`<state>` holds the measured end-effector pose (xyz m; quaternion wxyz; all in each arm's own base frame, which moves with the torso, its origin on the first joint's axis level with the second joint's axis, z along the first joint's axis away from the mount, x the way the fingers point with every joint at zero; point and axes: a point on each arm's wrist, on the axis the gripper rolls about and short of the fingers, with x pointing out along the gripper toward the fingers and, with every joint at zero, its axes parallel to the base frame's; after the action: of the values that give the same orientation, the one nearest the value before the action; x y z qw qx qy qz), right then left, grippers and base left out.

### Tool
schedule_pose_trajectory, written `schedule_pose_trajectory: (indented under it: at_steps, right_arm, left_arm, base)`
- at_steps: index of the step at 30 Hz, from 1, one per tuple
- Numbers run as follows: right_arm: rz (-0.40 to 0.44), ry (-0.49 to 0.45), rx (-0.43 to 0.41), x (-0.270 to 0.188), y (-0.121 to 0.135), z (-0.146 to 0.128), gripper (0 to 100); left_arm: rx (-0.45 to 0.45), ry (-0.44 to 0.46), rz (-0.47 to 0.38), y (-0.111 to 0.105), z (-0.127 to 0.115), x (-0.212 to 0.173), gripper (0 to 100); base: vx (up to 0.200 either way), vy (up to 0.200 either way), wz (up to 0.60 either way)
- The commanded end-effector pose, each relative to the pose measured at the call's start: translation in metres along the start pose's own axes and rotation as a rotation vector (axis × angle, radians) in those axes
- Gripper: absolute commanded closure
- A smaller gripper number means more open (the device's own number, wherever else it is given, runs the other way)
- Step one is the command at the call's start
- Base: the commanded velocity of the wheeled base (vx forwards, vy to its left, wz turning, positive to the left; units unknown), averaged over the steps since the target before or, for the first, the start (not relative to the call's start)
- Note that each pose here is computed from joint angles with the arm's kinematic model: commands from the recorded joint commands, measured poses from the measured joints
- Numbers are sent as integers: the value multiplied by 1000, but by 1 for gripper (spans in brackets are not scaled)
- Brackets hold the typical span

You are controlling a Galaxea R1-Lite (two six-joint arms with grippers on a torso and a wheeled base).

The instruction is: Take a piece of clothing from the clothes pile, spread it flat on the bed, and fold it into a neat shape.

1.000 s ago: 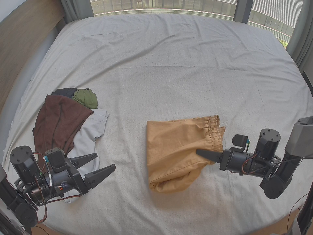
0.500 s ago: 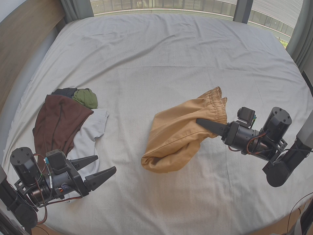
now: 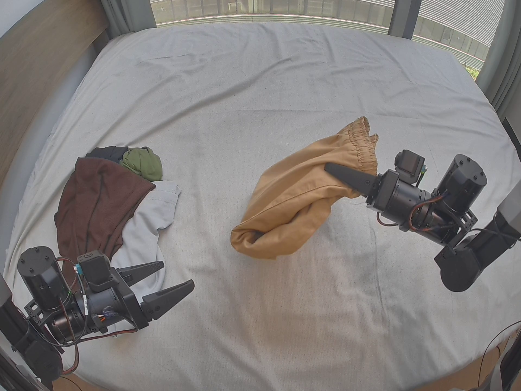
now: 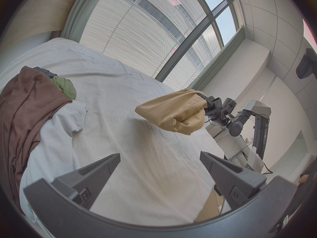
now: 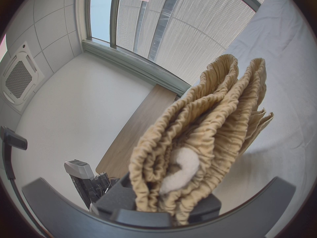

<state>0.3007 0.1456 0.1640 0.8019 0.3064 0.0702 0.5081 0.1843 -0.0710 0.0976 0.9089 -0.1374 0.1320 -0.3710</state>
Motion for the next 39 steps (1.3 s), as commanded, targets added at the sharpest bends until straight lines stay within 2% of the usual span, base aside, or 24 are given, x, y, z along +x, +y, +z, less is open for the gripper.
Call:
schedule_pose_trajectory:
  at_steps: [1,8,18,26,39]
  right_arm:
    - [22,-26,-19,10,2,14,100]
    - [22,-29,-21,27,0,31,100]
    - [13,-31,-19,44,-18,37,100]
    - [15,-50,5,62,-31,54,100]
    - [26,-88,-22,89,-55,75,100]
  left_arm:
    - [-2,3,0,0,-1,0,0]
    - [-2,3,0,0,-1,-1,0]
    - [-2,3,0,0,-1,-1,0]
    - [-8,11,2,-1,-3,-3,0]
    - [-14,23,-5,-3,-5,-3,0]
  base:
    - [0,0,0]
    - [0,0,0]
    - [0,0,0]
    - [0,0,0]
    - [0,0,0]
